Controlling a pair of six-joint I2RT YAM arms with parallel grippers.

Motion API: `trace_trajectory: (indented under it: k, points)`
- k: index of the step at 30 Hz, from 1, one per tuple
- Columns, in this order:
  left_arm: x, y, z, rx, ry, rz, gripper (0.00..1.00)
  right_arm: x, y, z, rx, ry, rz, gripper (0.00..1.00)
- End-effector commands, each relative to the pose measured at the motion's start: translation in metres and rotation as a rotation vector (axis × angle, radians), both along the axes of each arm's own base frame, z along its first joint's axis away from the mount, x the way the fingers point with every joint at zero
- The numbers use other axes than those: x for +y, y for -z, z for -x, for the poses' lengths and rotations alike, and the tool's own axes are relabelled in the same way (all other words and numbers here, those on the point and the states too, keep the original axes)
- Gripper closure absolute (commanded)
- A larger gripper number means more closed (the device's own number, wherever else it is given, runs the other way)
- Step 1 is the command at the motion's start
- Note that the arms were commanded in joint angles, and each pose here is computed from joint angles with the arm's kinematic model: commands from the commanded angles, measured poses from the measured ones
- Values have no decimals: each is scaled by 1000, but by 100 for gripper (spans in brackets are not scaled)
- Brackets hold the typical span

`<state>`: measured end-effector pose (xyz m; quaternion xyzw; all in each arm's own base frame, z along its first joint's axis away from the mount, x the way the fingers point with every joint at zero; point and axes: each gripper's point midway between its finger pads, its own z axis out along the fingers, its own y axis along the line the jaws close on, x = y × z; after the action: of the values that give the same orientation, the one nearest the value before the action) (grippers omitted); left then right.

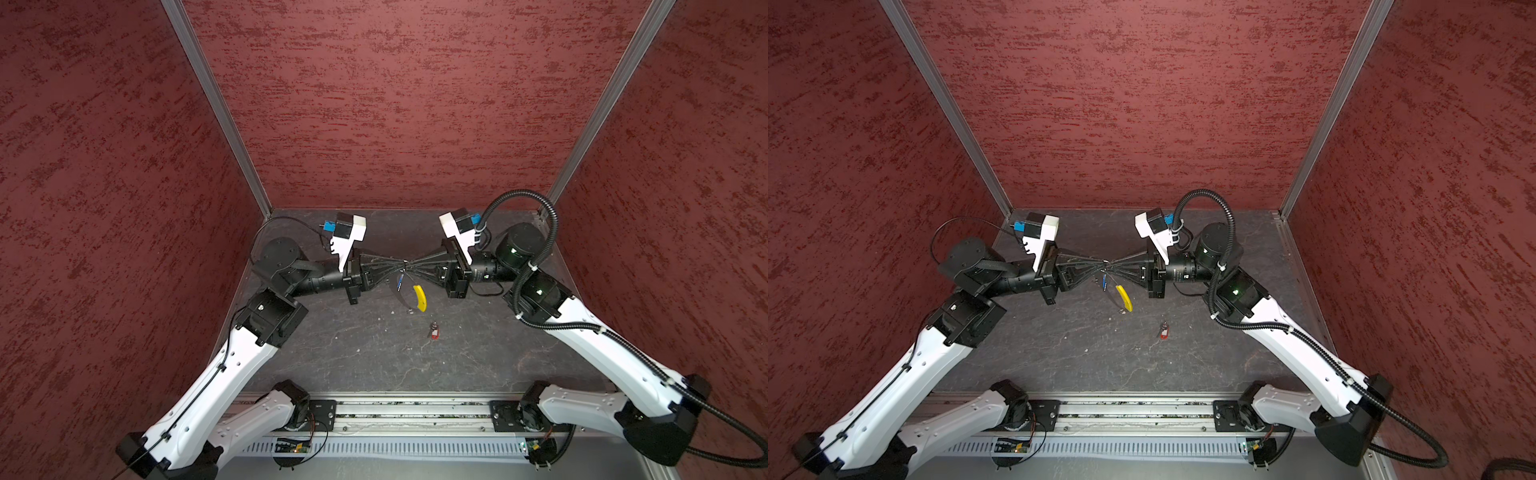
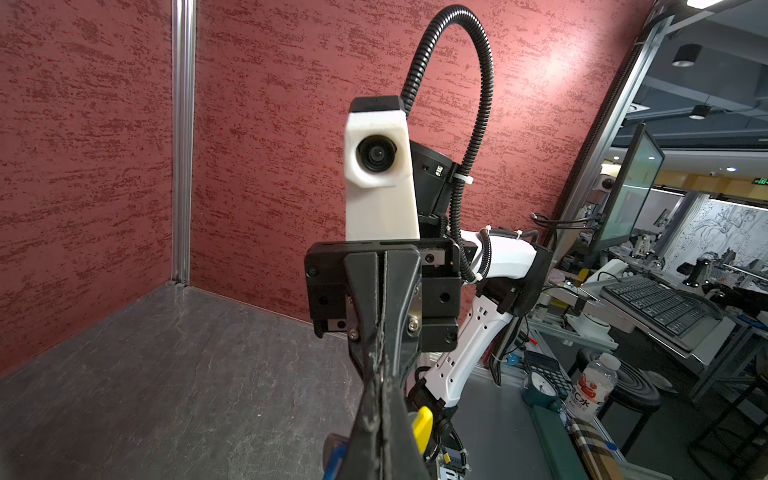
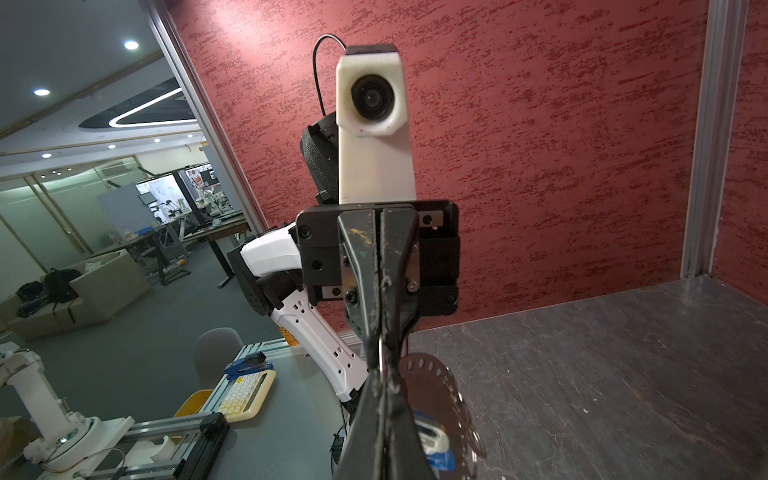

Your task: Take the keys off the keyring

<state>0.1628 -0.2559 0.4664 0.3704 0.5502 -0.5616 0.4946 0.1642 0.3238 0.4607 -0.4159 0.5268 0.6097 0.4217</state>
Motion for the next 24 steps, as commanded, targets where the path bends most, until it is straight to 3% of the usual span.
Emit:
trace_trajectory:
  k: [1, 6, 8, 13, 15, 24]
  points:
    - [0, -5, 3, -9, 6, 7, 99, -2, -8, -1, -7, 39, -4, 100]
    - [6, -5, 0, 19, -26, -7, 58, -5, -6, -3, -7, 57, 18, 100]
    - [10, -5, -1, 33, -37, -15, 51, -6, -4, -4, -5, 70, 37, 100]
    - [18, -2, -2, 90, -38, -50, 51, -8, 0, -5, 7, 78, 87, 100]
    - [16, 2, -3, 135, -20, -83, 58, -8, 3, -5, 14, 77, 107, 100]
    - [9, 7, -3, 238, 44, -175, 68, -7, 7, -7, 27, 77, 163, 100]
